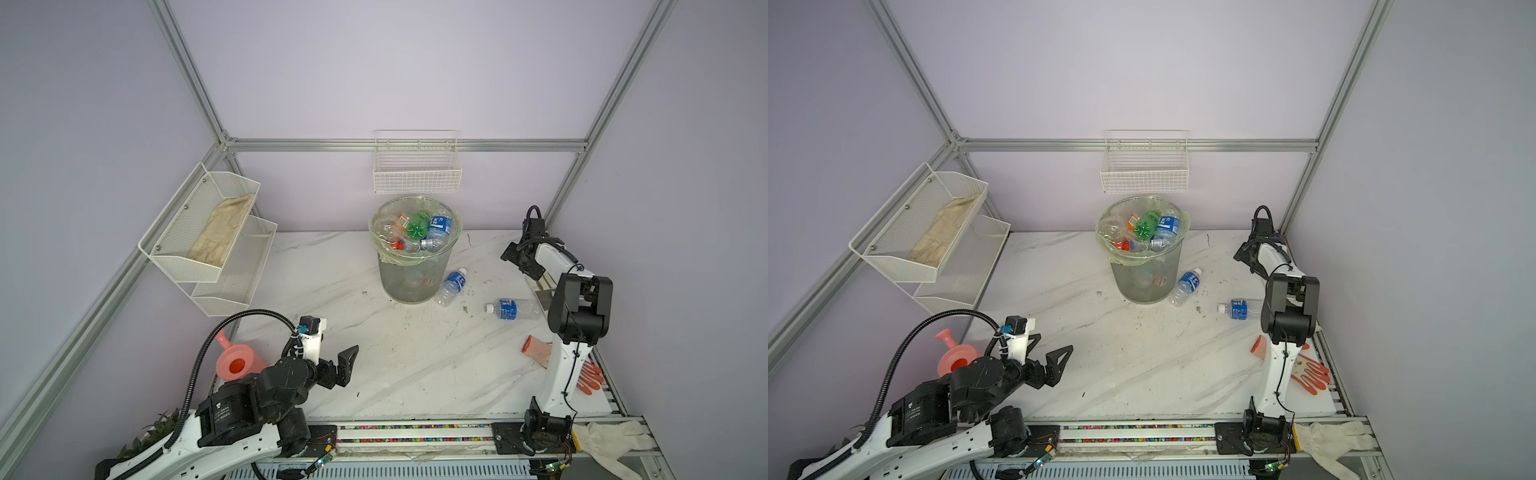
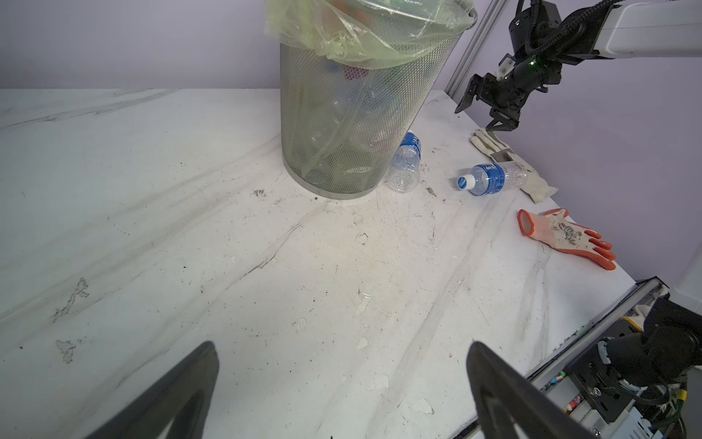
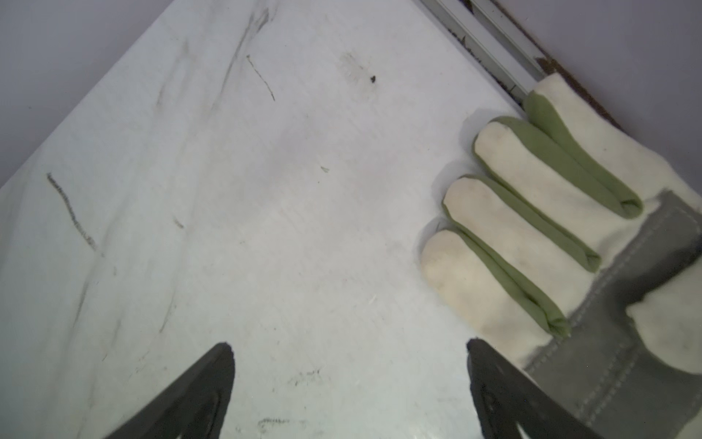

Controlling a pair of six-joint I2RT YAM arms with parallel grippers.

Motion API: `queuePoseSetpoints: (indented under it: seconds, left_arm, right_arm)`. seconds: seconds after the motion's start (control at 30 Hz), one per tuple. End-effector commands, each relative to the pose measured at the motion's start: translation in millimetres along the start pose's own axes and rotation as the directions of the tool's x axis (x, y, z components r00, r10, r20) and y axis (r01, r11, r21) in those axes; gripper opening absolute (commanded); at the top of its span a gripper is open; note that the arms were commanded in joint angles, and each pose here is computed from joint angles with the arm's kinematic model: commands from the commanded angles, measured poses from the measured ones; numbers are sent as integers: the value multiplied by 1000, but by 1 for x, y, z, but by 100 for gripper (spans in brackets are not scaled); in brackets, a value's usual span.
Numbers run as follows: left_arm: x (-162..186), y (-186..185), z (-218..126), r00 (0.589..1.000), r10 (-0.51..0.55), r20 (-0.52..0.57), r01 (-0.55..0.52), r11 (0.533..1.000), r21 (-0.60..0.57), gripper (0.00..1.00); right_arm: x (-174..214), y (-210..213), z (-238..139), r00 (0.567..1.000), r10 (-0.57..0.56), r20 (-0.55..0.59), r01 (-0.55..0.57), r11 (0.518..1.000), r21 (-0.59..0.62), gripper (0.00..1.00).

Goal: Throw the plastic bottles in the bin
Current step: 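Lower the right gripper over the blue-label bottle lying on the table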

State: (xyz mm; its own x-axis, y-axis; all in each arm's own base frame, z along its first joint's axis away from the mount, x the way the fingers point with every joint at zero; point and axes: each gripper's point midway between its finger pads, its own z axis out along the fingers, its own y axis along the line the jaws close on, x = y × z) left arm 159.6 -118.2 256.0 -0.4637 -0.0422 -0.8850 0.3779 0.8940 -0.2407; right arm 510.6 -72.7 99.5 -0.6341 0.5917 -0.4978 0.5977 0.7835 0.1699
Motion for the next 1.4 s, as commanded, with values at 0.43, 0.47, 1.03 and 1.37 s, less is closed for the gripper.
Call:
queuePoseSetpoints:
  seconds: [0.43, 0.47, 1.03, 1.37]
  left_arm:
    - [0, -27, 14, 999, -22, -25, 24, 996, 85, 100]
    - [1, -26, 13, 999, -38, -19, 39, 995, 88, 100]
    - [7, -21, 9, 996, -83, -15, 84, 992, 98, 100]
    - [8, -20, 7, 995, -93, -20, 95, 990, 101, 100]
  right_arm:
    - [49, -23, -69, 996, 70, -49, -72, 997, -33, 97]
    - [50, -28, -74, 996, 81, -33, -82, 996, -27, 97]
    - [81, -39, -92, 981, 180, -78, -179, 984, 20, 97]
    - [121, -32, -59, 946, 253, -201, -260, 965, -10, 97]
